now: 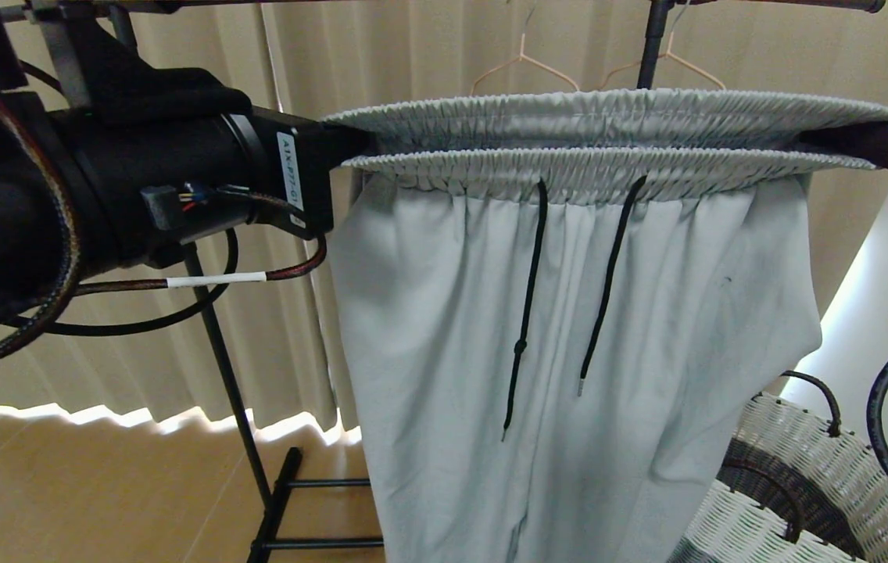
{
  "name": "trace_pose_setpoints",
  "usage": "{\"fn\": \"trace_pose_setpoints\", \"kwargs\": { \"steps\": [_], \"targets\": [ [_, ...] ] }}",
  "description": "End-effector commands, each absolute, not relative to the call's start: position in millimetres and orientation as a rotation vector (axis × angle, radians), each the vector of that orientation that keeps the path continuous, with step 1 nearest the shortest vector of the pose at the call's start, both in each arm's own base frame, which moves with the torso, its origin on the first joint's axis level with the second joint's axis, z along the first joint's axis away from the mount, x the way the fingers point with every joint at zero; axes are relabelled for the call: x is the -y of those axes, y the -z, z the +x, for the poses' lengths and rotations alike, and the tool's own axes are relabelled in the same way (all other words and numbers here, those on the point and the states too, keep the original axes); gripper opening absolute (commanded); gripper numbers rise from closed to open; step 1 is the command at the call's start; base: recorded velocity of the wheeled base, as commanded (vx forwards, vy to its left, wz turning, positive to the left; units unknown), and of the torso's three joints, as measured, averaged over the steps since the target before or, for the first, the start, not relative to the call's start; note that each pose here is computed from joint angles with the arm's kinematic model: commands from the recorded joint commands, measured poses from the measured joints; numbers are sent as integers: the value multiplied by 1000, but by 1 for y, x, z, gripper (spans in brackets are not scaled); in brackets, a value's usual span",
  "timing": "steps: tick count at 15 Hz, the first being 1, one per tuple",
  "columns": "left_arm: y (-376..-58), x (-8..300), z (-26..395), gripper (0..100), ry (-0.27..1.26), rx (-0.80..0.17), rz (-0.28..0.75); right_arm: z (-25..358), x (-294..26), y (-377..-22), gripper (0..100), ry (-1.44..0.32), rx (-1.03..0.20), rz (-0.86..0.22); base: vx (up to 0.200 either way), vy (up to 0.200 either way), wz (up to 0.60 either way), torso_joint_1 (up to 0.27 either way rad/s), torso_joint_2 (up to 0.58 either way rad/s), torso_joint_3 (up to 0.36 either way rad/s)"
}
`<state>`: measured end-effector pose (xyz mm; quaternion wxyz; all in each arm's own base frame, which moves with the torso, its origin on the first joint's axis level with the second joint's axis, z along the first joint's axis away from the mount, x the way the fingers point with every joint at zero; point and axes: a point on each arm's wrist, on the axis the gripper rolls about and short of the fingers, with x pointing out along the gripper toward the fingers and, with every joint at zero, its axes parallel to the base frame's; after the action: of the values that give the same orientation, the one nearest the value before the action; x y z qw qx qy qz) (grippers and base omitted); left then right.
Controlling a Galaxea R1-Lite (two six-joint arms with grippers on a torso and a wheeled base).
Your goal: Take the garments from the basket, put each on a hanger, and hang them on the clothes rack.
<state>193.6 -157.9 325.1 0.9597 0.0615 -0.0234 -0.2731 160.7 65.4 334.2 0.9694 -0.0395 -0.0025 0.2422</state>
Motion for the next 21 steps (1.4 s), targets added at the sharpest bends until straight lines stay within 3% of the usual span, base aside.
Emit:
{"fn": "trace_pose_setpoints", "kwargs": {
  "steps": [1,6,7,13,17,21],
  "targets": [
    [-328,156,194,0,547,58,122,163,-66,-333,0,-490,-2,-82,0,0,0,0,0,0],
    [-329,154,194,0,527,61,127,162,-66,-323,0,-490,-34,-87,0,0,0,0,0,0],
    [-324,154,194,0,528,47,133,162,-66,-318,100,-490,-51,-89,0,0,0,0,0,0],
    [-314,152,197,0,414,5,153,163,-67,-306,100,-499,-89,-89,0,0,0,0,0,0],
    [-307,139,207,0,330,-18,193,153,-64,-309,100,-521,-87,-1,0,0,0,0,0,0],
    [-307,137,209,0,313,-17,195,141,-61,-309,100,-614,-72,18,0,0,0,0,0,0]
  ]
}}
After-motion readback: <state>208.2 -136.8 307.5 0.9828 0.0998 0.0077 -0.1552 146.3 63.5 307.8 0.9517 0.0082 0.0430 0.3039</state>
